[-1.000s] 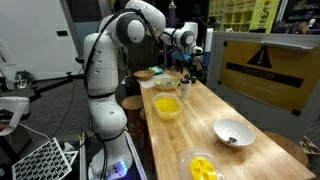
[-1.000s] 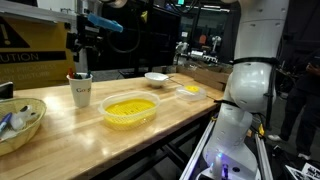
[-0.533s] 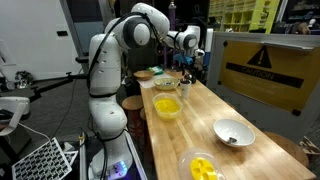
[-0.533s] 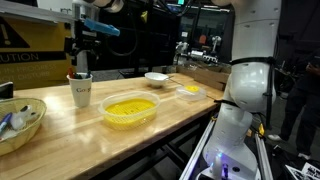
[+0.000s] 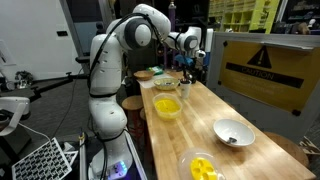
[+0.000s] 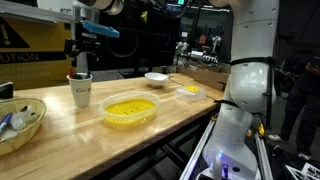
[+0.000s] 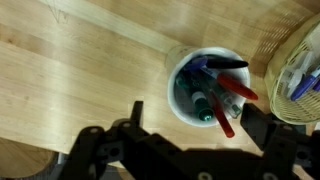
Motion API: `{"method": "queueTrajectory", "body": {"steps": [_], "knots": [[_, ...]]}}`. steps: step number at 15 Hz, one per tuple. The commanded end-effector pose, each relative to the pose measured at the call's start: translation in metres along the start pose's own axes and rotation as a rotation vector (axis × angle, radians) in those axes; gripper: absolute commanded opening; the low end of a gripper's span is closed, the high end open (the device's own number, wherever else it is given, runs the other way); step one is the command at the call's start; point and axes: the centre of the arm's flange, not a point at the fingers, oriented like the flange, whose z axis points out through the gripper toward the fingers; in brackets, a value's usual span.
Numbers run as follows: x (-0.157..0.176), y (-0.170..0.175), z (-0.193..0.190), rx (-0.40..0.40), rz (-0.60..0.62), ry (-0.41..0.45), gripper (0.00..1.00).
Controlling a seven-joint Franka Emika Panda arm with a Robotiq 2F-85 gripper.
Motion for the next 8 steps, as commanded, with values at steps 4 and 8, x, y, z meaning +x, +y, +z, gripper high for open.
{"method": "queueTrajectory", "body": {"steps": [4,8], "knots": [[0.003,-0.016,0.03,0.005,0.054,0.006,1.0],[0.001,-0.021,0.029,-0.001,0.087,0.042,1.0]]}}
